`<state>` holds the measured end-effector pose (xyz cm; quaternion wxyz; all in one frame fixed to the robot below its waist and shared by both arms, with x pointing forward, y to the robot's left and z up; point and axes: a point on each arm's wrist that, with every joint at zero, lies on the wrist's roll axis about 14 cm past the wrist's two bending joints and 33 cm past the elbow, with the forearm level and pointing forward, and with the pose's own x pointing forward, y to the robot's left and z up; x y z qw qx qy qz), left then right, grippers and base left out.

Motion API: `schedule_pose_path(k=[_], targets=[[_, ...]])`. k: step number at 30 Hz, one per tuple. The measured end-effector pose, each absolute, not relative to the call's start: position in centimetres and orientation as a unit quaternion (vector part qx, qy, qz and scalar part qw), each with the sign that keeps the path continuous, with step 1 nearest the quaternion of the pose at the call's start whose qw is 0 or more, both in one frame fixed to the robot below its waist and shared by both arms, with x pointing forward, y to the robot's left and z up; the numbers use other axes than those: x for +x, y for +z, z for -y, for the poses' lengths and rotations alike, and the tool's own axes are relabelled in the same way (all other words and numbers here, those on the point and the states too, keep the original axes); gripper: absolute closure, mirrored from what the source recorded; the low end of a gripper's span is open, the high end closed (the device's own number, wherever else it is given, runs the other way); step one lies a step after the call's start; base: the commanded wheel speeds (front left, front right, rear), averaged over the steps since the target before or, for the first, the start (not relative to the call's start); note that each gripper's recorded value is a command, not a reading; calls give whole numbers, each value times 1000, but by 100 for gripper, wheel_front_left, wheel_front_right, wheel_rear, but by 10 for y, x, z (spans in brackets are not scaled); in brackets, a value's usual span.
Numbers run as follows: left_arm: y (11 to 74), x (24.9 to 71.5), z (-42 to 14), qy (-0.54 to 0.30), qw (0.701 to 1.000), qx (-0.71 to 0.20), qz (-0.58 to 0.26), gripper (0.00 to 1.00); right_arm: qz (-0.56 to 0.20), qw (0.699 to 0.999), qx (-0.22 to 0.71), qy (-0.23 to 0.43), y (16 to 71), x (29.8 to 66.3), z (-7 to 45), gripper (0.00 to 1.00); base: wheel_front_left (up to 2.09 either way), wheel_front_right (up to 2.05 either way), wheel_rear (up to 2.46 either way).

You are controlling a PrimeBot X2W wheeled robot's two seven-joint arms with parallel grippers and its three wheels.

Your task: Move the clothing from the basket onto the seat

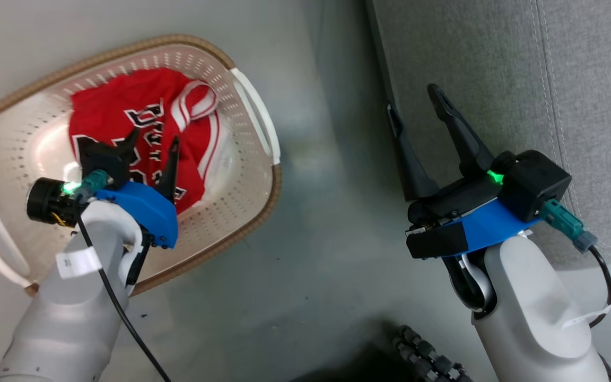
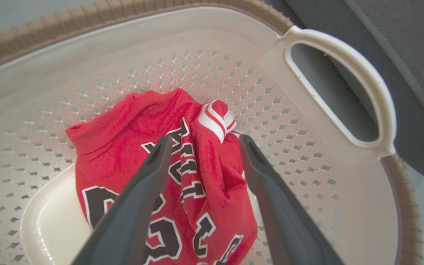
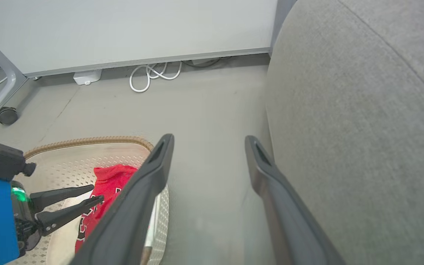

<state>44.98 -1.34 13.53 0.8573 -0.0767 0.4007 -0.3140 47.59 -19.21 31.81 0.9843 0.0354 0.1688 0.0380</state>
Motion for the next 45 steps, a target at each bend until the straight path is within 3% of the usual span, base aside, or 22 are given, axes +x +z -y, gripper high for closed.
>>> schedule_pose_path(k=[19,20,22,23,24,38,45], targets=[[72,414,5,-265,800,-82,-532,0,-190,981,36,22,299,469,203,0,0,0,0],[72,413,5,-264,799,-82,-534,9,-190,981,37,21,299,469,203,0,0,0,0],[72,413,6,-264,798,-81,-536,60,-190,981,38,20,299,469,203,0,0,0,0],[71,412,6,-265,797,-81,-537,73,-189,981,39,20,299,469,203,0,0,0,0],[71,412,7,-266,797,-80,-537,100,-189,981,39,20,300,469,203,0,0,0,0],[77,416,12,-269,799,-83,-531,100,-181,983,38,23,307,471,202,0,0,0,0],[100,431,22,-276,818,-94,-496,100,-165,985,35,23,321,475,204,0,0,0,0]])
